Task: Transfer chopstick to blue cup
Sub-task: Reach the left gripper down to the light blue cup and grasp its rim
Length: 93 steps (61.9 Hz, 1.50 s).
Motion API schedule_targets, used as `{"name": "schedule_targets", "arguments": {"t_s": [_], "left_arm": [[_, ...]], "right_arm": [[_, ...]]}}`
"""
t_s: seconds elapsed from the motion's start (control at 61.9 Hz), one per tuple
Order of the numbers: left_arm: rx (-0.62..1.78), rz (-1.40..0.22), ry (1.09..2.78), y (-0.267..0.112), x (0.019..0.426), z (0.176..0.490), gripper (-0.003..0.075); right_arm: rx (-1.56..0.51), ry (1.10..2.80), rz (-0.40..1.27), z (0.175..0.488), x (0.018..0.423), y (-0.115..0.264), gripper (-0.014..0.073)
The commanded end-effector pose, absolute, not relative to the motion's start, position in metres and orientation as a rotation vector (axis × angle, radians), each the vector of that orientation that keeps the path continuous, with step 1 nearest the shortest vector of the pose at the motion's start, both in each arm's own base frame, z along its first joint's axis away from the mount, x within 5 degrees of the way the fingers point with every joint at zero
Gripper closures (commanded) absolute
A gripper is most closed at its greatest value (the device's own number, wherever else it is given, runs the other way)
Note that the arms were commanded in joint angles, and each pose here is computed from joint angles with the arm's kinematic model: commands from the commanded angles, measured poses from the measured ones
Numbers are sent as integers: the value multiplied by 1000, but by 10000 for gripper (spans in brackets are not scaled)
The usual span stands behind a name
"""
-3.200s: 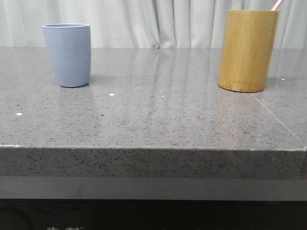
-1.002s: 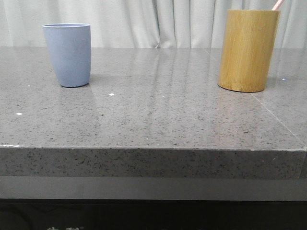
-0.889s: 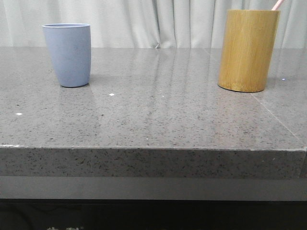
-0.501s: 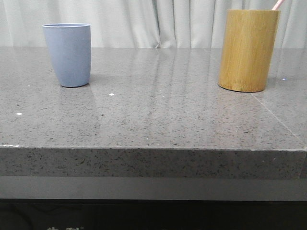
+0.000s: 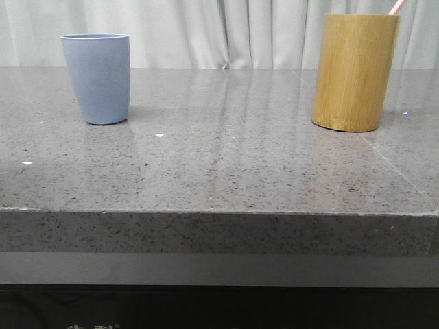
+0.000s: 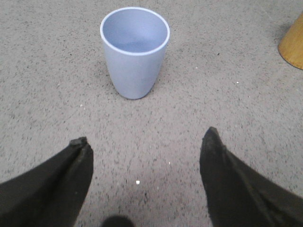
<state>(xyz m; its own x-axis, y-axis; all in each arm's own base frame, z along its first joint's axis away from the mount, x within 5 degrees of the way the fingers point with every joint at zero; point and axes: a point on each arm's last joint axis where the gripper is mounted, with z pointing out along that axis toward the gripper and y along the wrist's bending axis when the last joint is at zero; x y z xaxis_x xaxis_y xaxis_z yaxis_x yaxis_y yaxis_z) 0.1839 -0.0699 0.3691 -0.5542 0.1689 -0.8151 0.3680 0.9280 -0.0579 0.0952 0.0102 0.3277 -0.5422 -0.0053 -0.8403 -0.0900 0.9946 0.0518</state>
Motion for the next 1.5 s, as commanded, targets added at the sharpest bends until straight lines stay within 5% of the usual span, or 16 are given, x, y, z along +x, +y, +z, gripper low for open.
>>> {"name": "schedule_targets", "arguments": {"t_s": [0.0, 0.614, 0.776, 1.115, 1.487], "left_arm": [[383, -299, 2126, -80, 205, 393, 249], [419, -212, 2382, -112, 339, 404, 286], [354, -198, 2442, -104, 365, 394, 353], [341, -189, 2527, -106, 398, 363, 359], [328, -235, 2494, -110, 401, 365, 728]], "right_arm": [[-49, 2055, 113, 342, 99, 10, 34], [-50, 2062, 114, 342, 99, 10, 34], [-50, 2063, 114, 342, 99, 10, 34], [-51, 2073, 115, 341, 99, 10, 34], [-52, 2089, 116, 339, 98, 10, 34]]}}
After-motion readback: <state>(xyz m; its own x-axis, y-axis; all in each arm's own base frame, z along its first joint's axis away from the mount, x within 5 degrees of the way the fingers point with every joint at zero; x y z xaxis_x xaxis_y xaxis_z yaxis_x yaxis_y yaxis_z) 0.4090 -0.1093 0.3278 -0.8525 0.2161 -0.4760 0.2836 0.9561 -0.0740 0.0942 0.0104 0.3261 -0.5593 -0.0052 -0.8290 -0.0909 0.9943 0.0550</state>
